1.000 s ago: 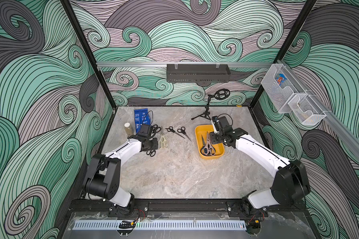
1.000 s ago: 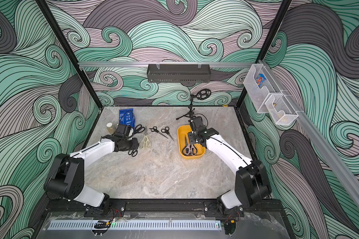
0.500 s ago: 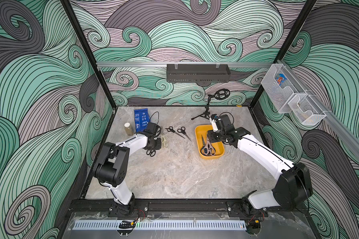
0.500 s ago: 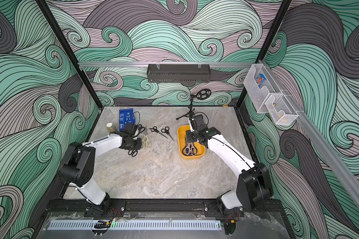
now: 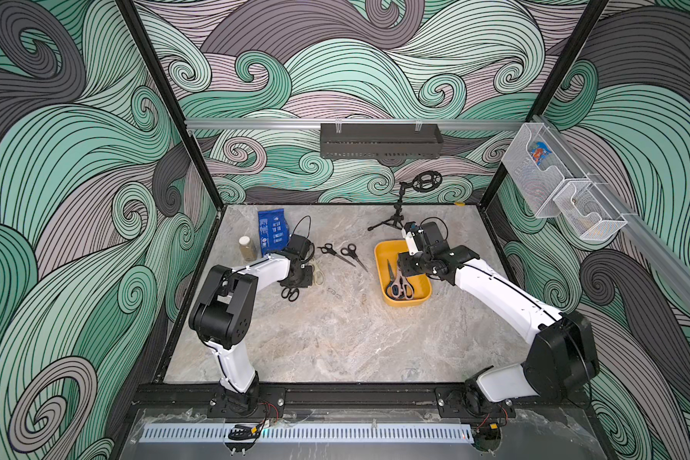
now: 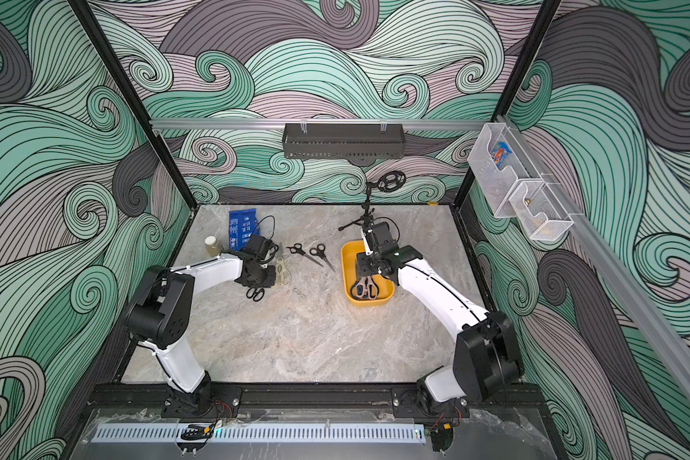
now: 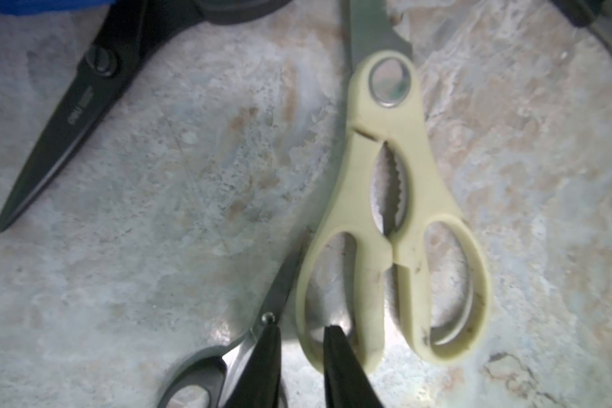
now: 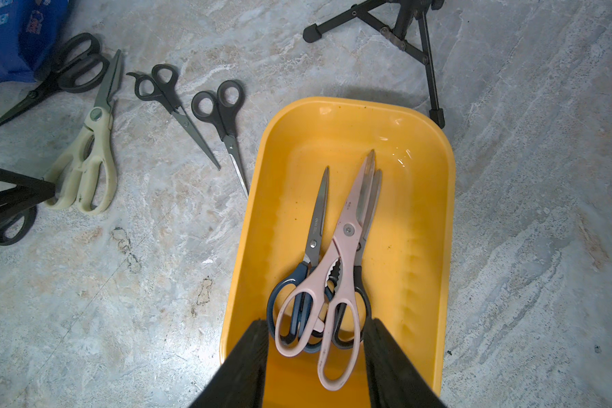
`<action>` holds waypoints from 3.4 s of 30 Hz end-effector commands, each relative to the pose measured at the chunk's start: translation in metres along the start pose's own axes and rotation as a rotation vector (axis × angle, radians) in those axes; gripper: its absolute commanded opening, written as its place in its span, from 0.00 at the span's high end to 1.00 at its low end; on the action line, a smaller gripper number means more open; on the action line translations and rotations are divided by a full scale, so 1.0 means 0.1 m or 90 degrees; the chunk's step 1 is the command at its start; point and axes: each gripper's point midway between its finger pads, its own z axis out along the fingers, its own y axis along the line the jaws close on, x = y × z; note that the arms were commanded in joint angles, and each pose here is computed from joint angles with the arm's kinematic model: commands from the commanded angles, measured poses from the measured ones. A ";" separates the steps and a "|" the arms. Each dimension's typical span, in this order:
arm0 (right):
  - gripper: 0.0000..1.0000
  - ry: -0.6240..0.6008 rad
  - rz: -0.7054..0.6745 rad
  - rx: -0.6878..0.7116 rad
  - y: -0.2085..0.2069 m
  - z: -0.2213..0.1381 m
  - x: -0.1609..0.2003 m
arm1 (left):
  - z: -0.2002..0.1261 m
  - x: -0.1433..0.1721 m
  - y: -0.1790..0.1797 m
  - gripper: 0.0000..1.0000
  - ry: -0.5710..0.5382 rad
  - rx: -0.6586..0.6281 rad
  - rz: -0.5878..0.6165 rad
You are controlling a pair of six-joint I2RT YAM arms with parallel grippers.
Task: Put the scissors into the storage box
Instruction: Pick up the scissors from the center of the board.
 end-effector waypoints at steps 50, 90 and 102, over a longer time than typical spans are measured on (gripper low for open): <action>0.44 -0.092 0.047 -0.215 0.51 -0.28 -0.10 | -0.39 0.07 -0.16 1.00 -0.012 0.024 0.011; 0.48 -0.098 0.045 -0.565 1.83 -0.29 -0.01 | -1.50 0.08 -1.12 1.00 -0.193 0.388 -0.057; 0.75 -0.093 0.056 -0.562 1.82 -0.27 0.00 | -1.63 0.11 -1.20 1.00 -0.220 0.402 -0.056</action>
